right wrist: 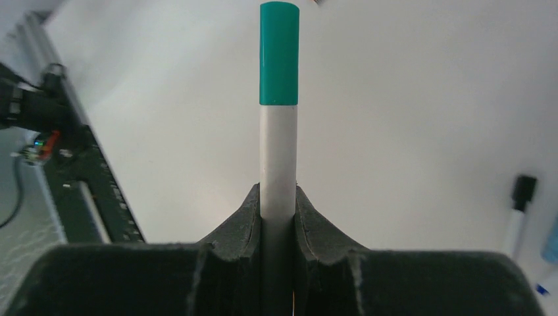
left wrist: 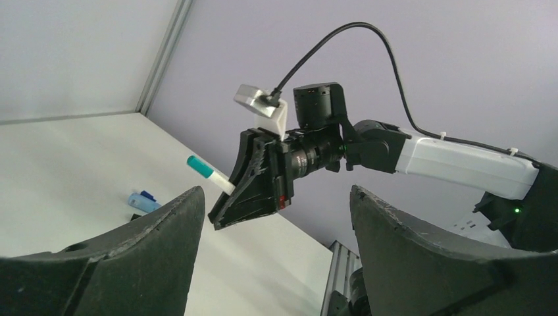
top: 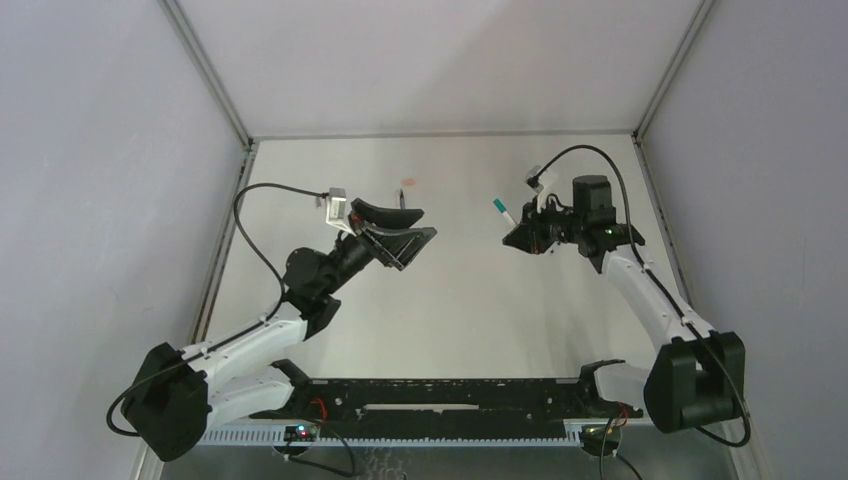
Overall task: Insert the pens into the pen caps
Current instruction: Place the pen at the center of the board.
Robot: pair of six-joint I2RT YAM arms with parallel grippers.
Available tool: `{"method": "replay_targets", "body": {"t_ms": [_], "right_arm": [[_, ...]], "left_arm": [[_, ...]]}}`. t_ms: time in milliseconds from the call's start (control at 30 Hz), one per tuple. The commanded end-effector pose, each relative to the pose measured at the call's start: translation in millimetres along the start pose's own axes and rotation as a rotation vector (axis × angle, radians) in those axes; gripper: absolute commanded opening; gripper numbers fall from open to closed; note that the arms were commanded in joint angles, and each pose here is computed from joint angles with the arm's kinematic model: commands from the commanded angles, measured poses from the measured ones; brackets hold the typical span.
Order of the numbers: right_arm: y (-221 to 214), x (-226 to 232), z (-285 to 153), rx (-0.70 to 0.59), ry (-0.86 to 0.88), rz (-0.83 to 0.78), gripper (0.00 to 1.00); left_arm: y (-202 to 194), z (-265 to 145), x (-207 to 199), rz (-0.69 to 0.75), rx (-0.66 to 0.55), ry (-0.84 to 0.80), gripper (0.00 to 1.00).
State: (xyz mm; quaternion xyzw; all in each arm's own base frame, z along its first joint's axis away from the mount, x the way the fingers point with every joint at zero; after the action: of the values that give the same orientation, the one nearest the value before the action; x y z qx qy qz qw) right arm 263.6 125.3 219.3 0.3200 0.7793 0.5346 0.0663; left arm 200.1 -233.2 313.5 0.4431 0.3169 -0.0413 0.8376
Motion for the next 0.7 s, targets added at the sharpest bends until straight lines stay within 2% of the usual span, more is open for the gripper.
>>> {"method": "replay_targets", "body": {"t_ms": [0,200,433,667], "right_arm": [[-25.9,-31.9,3.3,0.129,-0.161,-0.023,0.03],[-44.6,-59.7,9.9,0.224,-0.278,0.026,0.05],[-64.3,-79.8,24.0,0.343,-0.268,0.086,0.05],[-73.1,-114.6,35.9,0.421,-0.313,0.234,0.06]], "left_arm": [[0.8,-0.4,8.1,0.016,-0.021,0.019,0.84],[-1.9,-2.2,14.7,0.004,-0.018,0.044,0.84],[-3.9,-4.7,20.4,-0.009,-0.019,0.066,0.84],[-4.1,-10.4,22.9,-0.020,-0.032,0.086,0.84]]}}
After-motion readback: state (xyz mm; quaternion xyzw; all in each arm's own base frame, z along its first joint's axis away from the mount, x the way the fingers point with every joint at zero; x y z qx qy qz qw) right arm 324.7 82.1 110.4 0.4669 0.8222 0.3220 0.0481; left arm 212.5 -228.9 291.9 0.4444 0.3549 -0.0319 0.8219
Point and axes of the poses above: each gripper's point midway between its finger pads, its own z axis out along the fingers, its own x axis along the line the jaws close on, y = z × x, the point moved 6 cm from there along -z, back along the fingers, and after that the axes turned 5 degrees about -z, right-handed, at the moved point
